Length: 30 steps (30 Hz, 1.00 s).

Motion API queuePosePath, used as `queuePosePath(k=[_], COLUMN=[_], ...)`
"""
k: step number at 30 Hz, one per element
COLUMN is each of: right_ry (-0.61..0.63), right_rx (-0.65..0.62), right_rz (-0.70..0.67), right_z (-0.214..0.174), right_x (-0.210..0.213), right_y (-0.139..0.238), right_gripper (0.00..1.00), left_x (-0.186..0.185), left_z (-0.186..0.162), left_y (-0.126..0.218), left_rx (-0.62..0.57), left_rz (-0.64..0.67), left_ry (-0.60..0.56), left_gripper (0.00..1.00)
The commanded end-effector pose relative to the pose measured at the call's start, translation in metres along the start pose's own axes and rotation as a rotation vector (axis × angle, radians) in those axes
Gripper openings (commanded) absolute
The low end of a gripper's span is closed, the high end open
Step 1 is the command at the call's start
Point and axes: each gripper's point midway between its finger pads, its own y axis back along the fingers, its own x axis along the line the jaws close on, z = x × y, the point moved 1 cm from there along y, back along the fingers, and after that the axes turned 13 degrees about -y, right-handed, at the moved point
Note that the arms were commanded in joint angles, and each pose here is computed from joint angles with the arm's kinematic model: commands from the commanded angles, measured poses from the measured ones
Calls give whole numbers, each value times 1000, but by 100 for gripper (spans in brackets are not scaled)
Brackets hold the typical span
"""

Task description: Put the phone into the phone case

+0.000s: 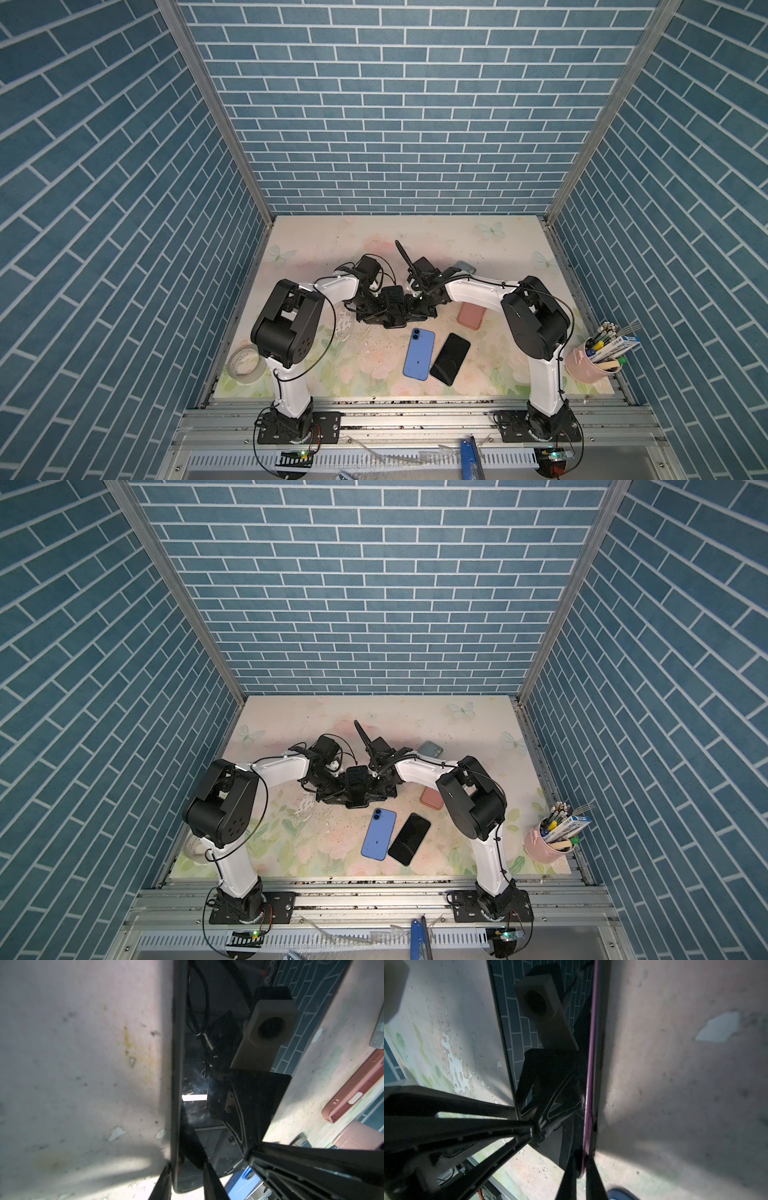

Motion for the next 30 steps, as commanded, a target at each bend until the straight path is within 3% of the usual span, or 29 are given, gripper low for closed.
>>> queuePosePath(k=[1, 6, 12, 15, 30], right_ry=[2, 113, 162, 133, 106], right_rx=[116, -56, -134, -134, -50], right_rz=[-156, -74, -80, -77, 41], right_z=[-47, -22, -9, 1, 13], right_x=[-60, -27, -16, -19, 8], right_y=[-50, 10, 42, 45, 23], right_gripper=[19, 32, 26, 20, 21], left_x=[24, 15, 10, 9, 11], left_z=[-23, -12, -4, 0, 7], left_y=[-26, -3, 12, 11, -1], left_rx=[70, -26, -74, -64, -34], left_rz=[85, 89, 108, 115, 115], left_ry=[19, -14, -33, -37, -26], left_gripper=[28, 28, 28, 28, 28])
